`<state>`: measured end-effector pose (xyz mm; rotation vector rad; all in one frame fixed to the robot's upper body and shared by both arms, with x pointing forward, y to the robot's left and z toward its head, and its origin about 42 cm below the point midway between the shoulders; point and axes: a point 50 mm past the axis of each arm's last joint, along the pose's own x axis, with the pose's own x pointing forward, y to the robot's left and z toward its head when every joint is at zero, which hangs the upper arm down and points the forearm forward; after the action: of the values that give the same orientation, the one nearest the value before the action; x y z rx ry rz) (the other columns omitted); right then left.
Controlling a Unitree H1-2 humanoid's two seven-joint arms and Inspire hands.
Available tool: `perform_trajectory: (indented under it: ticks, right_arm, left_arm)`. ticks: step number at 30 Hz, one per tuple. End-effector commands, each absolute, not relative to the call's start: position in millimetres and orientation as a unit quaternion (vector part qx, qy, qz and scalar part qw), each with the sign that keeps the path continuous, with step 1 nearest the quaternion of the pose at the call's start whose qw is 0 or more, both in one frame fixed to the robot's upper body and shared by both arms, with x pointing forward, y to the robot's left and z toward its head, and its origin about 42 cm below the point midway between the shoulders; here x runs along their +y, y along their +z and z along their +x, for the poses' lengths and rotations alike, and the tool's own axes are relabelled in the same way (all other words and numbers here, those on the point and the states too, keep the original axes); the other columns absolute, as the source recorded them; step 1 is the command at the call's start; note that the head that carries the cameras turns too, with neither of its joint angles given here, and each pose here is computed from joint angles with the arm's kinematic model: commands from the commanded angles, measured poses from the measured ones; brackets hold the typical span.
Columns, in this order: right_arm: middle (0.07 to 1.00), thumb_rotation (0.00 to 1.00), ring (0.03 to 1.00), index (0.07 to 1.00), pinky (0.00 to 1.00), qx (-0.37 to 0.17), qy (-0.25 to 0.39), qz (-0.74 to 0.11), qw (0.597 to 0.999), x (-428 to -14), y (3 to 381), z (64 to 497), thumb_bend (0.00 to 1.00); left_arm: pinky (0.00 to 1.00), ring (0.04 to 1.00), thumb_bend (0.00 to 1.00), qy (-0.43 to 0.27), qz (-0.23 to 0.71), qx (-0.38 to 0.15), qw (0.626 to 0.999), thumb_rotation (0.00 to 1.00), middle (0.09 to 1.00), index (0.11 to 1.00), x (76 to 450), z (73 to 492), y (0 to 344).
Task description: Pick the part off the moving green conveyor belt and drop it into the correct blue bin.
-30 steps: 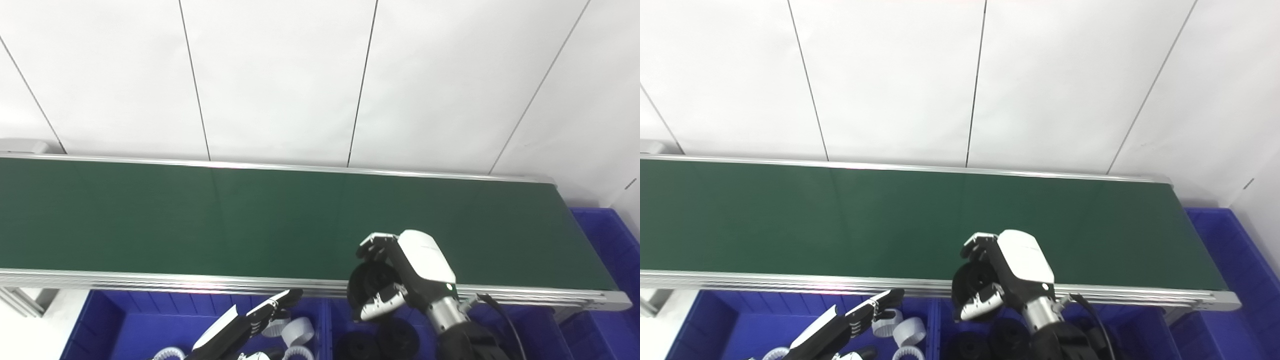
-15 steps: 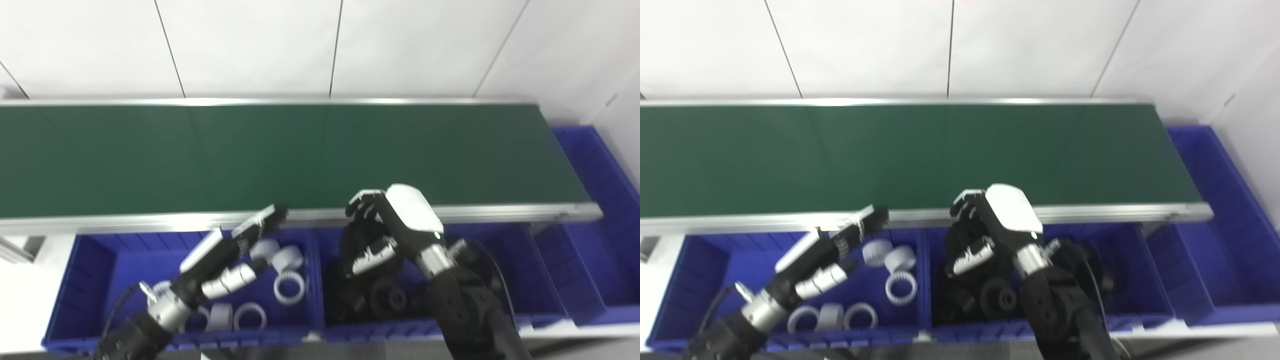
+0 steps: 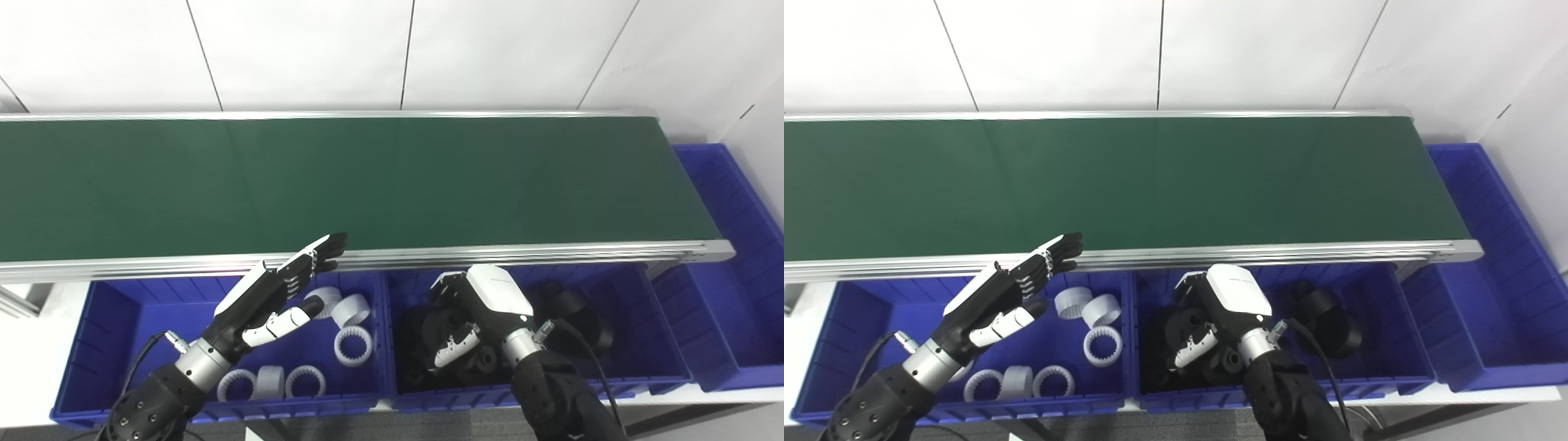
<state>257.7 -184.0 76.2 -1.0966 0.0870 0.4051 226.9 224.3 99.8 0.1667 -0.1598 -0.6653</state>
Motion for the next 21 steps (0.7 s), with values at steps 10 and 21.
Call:
perform_trajectory:
  ticks: [10,21]
  right_arm:
    - [0.830,0.27,0.811,0.831,0.72,-0.018,0.178,-0.511,0.841,-172,97,265,0.78]
    - [0.789,0.42,0.756,0.788,0.68,-0.068,0.160,-0.389,0.905,-169,115,238,0.55]
  left_arm:
    - [0.92,0.958,0.34,-0.330,0.087,-0.105,0.934,0.75,0.964,0.945,225,229,109]
    - [0.92,0.958,0.33,-0.329,0.088,-0.099,0.935,0.76,0.965,0.947,226,222,96]
